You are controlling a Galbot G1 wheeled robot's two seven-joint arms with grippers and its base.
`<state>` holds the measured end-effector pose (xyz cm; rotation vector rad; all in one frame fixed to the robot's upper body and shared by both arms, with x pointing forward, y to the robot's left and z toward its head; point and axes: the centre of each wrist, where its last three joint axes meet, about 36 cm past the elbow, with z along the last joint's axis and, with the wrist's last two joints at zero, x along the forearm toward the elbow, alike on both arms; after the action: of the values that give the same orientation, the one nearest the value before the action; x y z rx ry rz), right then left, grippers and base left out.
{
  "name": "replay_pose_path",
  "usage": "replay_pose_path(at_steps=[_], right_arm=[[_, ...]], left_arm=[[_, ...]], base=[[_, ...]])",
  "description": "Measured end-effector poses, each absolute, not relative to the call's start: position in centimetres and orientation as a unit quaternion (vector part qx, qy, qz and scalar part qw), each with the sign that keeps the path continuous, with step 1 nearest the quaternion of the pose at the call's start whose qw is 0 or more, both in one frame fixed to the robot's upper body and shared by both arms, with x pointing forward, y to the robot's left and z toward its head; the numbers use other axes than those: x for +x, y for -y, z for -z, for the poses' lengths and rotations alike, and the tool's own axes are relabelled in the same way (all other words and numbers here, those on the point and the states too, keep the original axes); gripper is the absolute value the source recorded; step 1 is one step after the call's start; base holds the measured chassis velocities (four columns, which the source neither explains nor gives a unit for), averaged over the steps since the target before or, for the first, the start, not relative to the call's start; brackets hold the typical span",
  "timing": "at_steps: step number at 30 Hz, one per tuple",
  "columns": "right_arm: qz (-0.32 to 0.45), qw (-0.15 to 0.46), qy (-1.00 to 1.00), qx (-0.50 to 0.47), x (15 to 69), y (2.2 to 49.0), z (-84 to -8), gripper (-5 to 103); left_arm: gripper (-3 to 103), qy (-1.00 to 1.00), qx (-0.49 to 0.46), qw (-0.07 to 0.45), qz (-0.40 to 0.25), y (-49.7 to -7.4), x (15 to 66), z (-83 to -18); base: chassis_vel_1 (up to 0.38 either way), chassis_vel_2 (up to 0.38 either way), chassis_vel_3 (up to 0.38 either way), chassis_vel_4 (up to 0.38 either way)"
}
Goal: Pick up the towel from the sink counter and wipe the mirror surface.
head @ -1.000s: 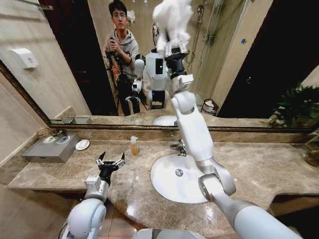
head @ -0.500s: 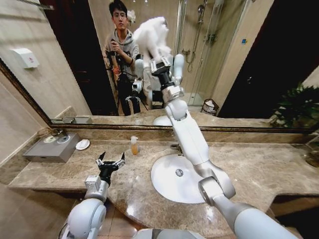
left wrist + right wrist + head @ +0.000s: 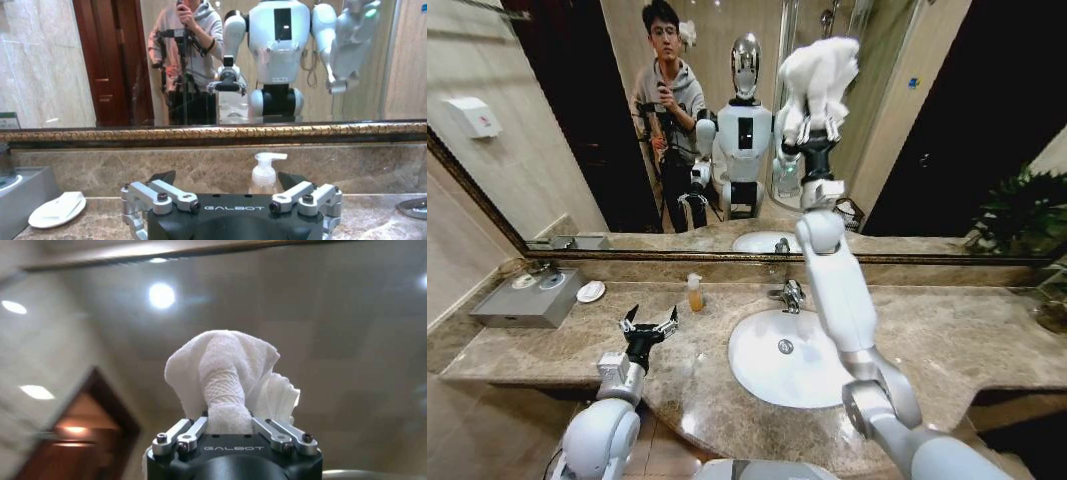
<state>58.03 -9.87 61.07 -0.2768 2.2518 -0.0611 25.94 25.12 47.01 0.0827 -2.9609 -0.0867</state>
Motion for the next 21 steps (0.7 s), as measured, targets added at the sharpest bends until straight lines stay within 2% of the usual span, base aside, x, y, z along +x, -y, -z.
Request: replay_pose_path(at_steps=[4,9,13,15,17,20,21], right_arm=[[0.029,0.412,-0.893,-0.180,55.8,6.0,-58.9,18],[0.034,0.405,-0.895,-0.184,55.5,6.0,-57.9,18],[0.046,0.390,-0.907,-0.151,56.1,9.3,-56.5,18],[0.054,0.378,-0.917,-0.116,56.5,12.4,-55.7,18],[0.055,0.375,-0.919,-0.109,56.5,13.2,-55.5,18],[0.056,0.370,-0.926,-0.056,56.5,17.7,-55.5,18],[0.056,0.370,-0.926,-0.056,56.5,17.7,-55.5,18]], left_arm=[[100,0.995,0.028,0.089,0.029,-25.1,25.9,-47.0],[100,0.995,0.028,0.089,0.029,-25.1,25.9,-47.0],[100,0.995,0.028,0.089,0.029,-25.1,25.9,-47.0],[100,0.995,0.028,0.089,0.029,-25.1,25.9,-47.0],[100,0.995,0.028,0.089,0.029,-25.1,25.9,-47.0],[100,0.995,0.028,0.089,0.029,-25.1,25.9,-47.0],[100,0.995,0.028,0.089,0.029,-25.1,25.9,-47.0]], base=[[0.000,0.000,0.000,0.000],[0.000,0.000,0.000,0.000],[0.000,0.000,0.000,0.000],[0.000,0.000,0.000,0.000],[0.000,0.000,0.000,0.000],[0.000,0.000,0.000,0.000],[0.000,0.000,0.000,0.000]])
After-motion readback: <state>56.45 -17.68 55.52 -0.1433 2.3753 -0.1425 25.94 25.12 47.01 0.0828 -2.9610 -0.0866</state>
